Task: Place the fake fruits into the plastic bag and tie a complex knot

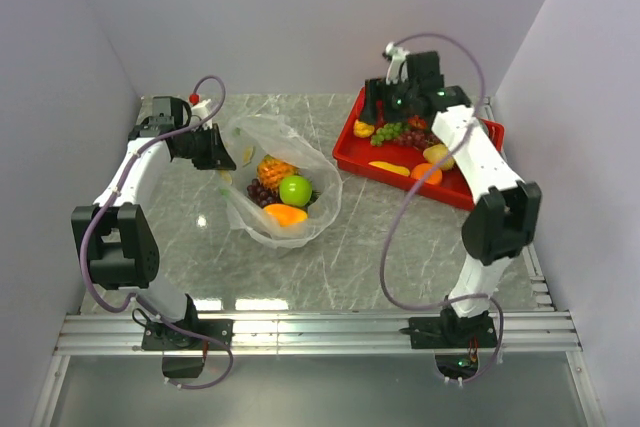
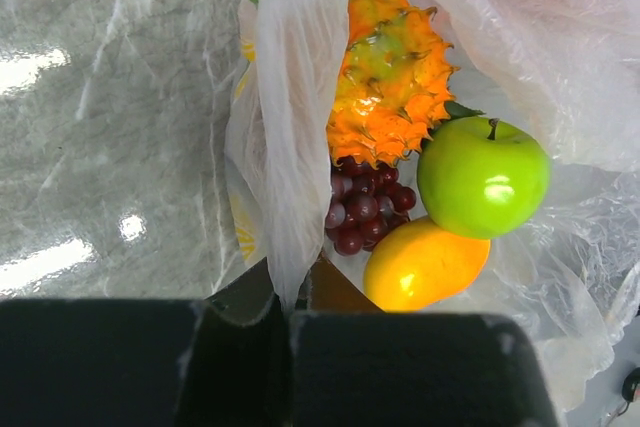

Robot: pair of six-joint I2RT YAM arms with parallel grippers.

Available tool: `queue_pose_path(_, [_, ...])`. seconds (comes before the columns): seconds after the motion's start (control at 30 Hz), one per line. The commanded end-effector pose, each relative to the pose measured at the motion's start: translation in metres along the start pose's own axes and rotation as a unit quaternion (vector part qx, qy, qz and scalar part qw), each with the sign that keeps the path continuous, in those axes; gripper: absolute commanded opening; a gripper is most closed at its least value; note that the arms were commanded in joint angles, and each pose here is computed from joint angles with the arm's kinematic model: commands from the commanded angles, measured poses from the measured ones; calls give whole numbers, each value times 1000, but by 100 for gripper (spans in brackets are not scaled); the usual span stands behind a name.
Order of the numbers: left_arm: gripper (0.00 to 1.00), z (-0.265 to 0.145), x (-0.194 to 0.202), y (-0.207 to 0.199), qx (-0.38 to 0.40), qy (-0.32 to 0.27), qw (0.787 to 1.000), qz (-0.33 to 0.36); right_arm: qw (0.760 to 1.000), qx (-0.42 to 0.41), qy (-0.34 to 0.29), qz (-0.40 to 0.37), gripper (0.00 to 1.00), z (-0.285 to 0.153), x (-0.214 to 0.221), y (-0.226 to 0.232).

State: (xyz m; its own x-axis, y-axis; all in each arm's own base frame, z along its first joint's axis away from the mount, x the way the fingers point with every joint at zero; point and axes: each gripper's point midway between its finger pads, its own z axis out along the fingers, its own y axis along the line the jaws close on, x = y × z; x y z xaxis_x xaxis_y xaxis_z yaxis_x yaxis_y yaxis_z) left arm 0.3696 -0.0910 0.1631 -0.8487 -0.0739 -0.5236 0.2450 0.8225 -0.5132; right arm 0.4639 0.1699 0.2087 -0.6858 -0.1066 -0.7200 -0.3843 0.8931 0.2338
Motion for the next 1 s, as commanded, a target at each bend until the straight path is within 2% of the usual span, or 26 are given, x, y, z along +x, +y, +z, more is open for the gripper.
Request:
queue_pose_path(0.0, [3, -8, -8, -14, 23, -16, 999, 19, 991, -81, -89, -57, 56, -68, -55, 63])
queue_pose_path(0.1, [3, -8, -8, -14, 26, -14, 999, 17, 979, -130, -97, -121, 55, -84, -51, 114])
queue_pose_path(0.13, [3, -7, -8, -14, 28, -13, 999, 15, 969, -163, -94, -162, 55, -88, -42, 154])
queue_pose_path(0.2, [3, -8, -8, -15, 28, -10, 999, 14, 958, -165, -101, -210, 55, -92, -39, 190])
queue_pose_path(0.23, [3, -8, -9, -16, 30, -12, 999, 15, 944, -182, -105, -254, 56, -93, -31, 224])
queue_pose_path(0.33, [4, -9, -11, -19, 37, -12, 999, 15, 929, -180, -100, -307, 56, -76, -18, 267])
queue_pose_path(0.4, [5, -10, -12, -22, 46, -13, 999, 17, 927, -165, -93, -323, 56, -59, -12, 279])
queue_pose_path(0.43, [5, -10, -13, -23, 49, -14, 999, 18, 929, -129, -81, -336, 56, -36, -7, 276])
queue_pose_path(0.5, [5, -11, -16, -25, 52, -18, 998, 18, 927, -118, -83, -346, 57, -26, -7, 289])
queue_pose_path(0.6, [5, -13, -19, -26, 55, -20, 998, 19, 935, -98, -63, -336, 64, 6, 0, 289])
queue_pose_path(0.63, [5, -13, -19, -25, 55, -19, 998, 18, 935, -97, -66, -335, 75, 7, -3, 291])
queue_pose_path(0.7, [5, -13, -21, -24, 52, -21, 998, 19, 935, -82, -49, -341, 91, 21, 7, 288])
queue_pose_path(0.73, [6, -13, -21, -24, 53, -21, 998, 19, 934, -84, -48, -345, 97, 20, 7, 290])
queue_pose_path(0.83, [5, -13, -22, -23, 52, -21, 998, 19, 934, -104, -39, -340, 98, 10, 14, 293])
queue_pose_path(0.87, [6, -13, -22, -22, 51, -22, 998, 17, 934, -110, -55, -335, 99, 3, 8, 296])
queue_pose_path(0.9, [6, -12, -22, -22, 51, -21, 998, 17, 932, -136, -78, -327, 99, -22, -3, 303])
queue_pose_path(0.93, [6, -12, -22, -21, 51, -21, 998, 16, 932, -142, -77, -324, 99, -26, 2, 299])
queue_pose_path(0.97, [6, -12, -22, -22, 52, -20, 998, 16, 928, -159, -112, -317, 99, -52, -14, 305])
